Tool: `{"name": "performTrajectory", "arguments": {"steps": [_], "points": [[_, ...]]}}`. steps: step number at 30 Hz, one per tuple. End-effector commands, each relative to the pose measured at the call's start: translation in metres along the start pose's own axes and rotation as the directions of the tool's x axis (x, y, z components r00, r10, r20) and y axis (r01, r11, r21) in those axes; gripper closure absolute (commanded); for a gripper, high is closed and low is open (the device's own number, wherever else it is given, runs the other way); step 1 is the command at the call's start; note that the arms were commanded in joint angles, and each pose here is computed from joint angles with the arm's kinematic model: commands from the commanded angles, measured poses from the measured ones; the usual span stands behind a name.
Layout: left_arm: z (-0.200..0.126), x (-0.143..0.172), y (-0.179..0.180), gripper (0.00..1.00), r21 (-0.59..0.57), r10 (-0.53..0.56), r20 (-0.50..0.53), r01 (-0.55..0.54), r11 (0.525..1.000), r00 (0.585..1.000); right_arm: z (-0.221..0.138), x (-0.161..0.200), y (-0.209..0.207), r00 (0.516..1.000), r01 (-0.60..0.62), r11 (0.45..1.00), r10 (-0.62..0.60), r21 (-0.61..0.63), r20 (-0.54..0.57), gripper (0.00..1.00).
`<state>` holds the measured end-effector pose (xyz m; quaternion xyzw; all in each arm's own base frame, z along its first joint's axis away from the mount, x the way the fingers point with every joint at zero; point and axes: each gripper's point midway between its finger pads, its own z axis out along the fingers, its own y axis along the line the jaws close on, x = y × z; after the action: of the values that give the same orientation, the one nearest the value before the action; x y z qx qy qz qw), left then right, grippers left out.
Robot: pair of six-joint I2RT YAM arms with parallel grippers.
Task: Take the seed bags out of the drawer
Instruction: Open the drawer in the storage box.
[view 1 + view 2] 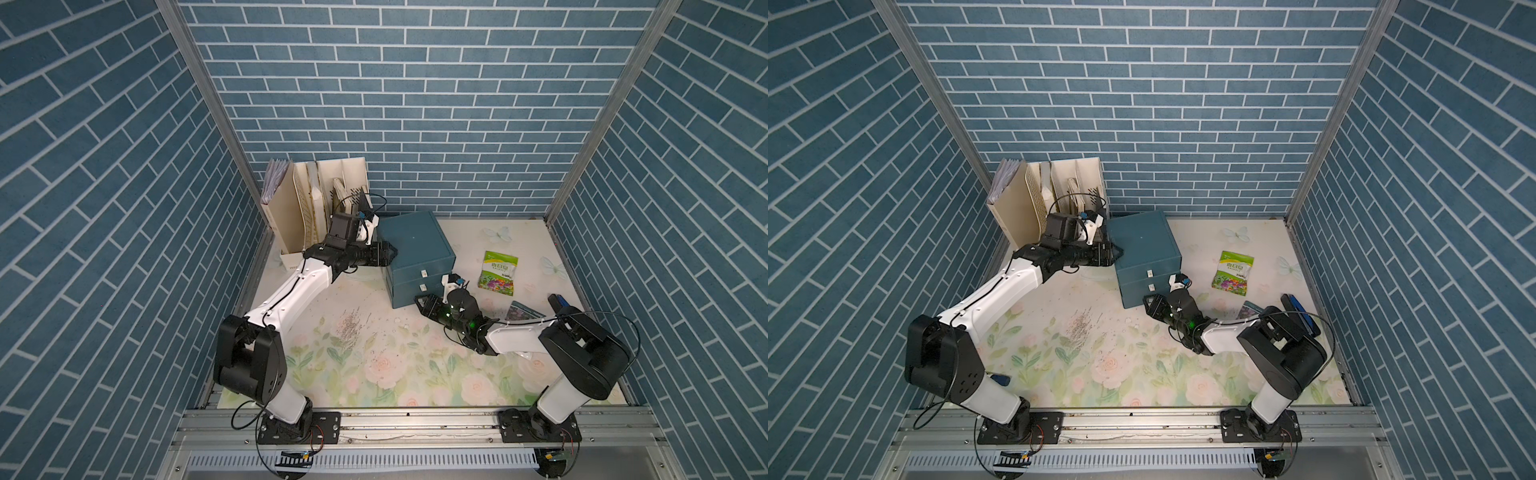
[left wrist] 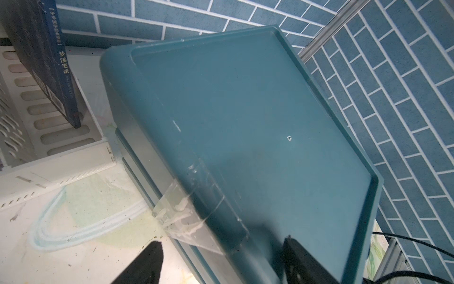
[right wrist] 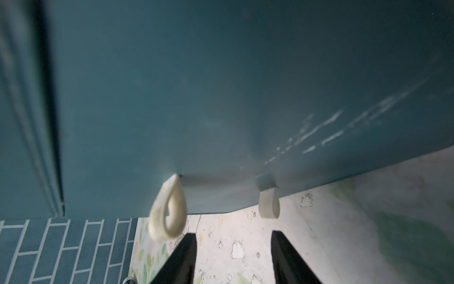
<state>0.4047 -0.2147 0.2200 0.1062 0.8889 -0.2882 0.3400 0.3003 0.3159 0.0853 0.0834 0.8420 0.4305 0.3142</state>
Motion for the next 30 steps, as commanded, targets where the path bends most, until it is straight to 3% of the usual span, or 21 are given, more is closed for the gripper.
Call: {"name": "performTrajectory", "arguments": {"steps": [1, 24, 30], "points": [[0.013, 0.064, 0.040, 0.20, -0.134, -0.066, -0.218, 0.037, 0.990, 0.974, 0.002, -0.002, 0.001, 0.999, -0.038, 0.999, 0.038, -0.024, 0.011, 0.49], [0.013, 0.064, 0.043, 0.19, -0.135, -0.071, -0.218, 0.042, 0.990, 0.973, 0.017, -0.001, -0.018, 0.994, -0.102, 0.995, 0.102, 0.002, 0.030, 0.58], [0.011, 0.064, 0.045, 0.19, -0.137, -0.074, -0.215, 0.045, 0.990, 0.974, 0.019, -0.003, -0.021, 0.994, -0.105, 0.994, 0.105, 0.007, 0.036, 0.65]]}}
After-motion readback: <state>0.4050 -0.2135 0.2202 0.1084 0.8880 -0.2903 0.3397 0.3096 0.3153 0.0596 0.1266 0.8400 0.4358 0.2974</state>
